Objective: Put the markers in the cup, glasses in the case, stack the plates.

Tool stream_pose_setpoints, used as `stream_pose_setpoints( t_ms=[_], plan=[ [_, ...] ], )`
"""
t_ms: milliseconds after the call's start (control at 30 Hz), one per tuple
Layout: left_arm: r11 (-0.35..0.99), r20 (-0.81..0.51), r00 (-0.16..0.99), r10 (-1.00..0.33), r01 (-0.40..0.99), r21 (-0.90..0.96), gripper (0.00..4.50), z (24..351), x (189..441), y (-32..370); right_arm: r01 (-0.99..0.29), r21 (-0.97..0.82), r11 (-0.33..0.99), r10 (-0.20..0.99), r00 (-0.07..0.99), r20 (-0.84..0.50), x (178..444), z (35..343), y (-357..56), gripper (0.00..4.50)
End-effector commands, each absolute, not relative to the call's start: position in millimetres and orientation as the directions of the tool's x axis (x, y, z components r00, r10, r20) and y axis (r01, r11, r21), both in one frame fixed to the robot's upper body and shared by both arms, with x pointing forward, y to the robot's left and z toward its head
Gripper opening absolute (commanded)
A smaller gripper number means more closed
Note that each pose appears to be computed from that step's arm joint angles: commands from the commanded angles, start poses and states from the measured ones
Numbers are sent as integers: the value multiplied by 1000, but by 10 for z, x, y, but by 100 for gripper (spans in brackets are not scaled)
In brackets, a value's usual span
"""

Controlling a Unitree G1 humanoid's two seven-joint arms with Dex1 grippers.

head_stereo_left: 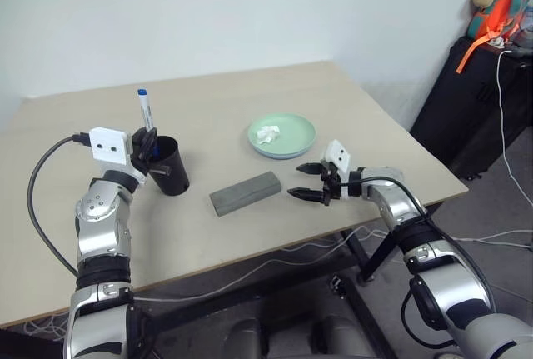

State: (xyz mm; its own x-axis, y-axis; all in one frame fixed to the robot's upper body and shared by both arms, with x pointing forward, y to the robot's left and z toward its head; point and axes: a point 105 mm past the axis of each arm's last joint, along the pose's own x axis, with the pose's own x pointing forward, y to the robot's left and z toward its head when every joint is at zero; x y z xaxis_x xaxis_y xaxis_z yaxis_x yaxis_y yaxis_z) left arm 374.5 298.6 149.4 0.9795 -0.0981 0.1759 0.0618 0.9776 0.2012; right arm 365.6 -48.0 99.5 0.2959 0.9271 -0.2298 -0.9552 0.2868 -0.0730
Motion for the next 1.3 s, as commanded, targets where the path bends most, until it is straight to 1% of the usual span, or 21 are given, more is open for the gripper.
stream_pose_setpoints(
  t_ms=[33,267,333,367,500,767,933,1033,1133,1200,1300],
  plan=[
    [973,244,963,-115,61,221,6,1713,3777,2964,-958,-87,272,945,283,-163,3651,1196,-460,379],
    [974,235,964,-126,75,213,6,1667,3800,2915,-957,-88,276,947,287,-148,3659,1228,-444,379],
    [975,233,964,-130,82,205,79,1658,3809,2900,-957,-89,277,946,288,-148,3661,1229,-443,379],
    [976,232,964,-132,85,202,104,1656,3812,2895,-957,-89,277,946,288,-147,3662,1229,-443,379],
    [974,231,962,-143,95,208,238,1658,3826,2859,-955,-92,280,945,292,-150,3663,1223,-448,379],
    [973,239,960,-148,99,208,238,1675,3824,2840,-955,-94,282,944,294,-151,3663,1216,-458,379],
    [976,273,950,-150,99,192,238,1800,3786,2868,-954,-96,284,943,296,-152,3669,1217,-464,379],
    [963,280,930,-239,190,191,238,1937,3700,2793,-951,-98,293,940,305,-152,3688,1227,-502,379],
    [919,257,886,-387,346,190,238,2089,3503,2660,-948,-105,301,938,314,-147,3710,1270,-542,379],
    [873,196,854,-481,448,190,238,2085,3348,2564,-945,-111,306,935,321,-152,3724,1270,-560,379],
    [842,133,835,-534,511,172,238,2038,3228,2475,-943,-116,313,931,329,-157,3741,1270,-602,379]
  ],
)
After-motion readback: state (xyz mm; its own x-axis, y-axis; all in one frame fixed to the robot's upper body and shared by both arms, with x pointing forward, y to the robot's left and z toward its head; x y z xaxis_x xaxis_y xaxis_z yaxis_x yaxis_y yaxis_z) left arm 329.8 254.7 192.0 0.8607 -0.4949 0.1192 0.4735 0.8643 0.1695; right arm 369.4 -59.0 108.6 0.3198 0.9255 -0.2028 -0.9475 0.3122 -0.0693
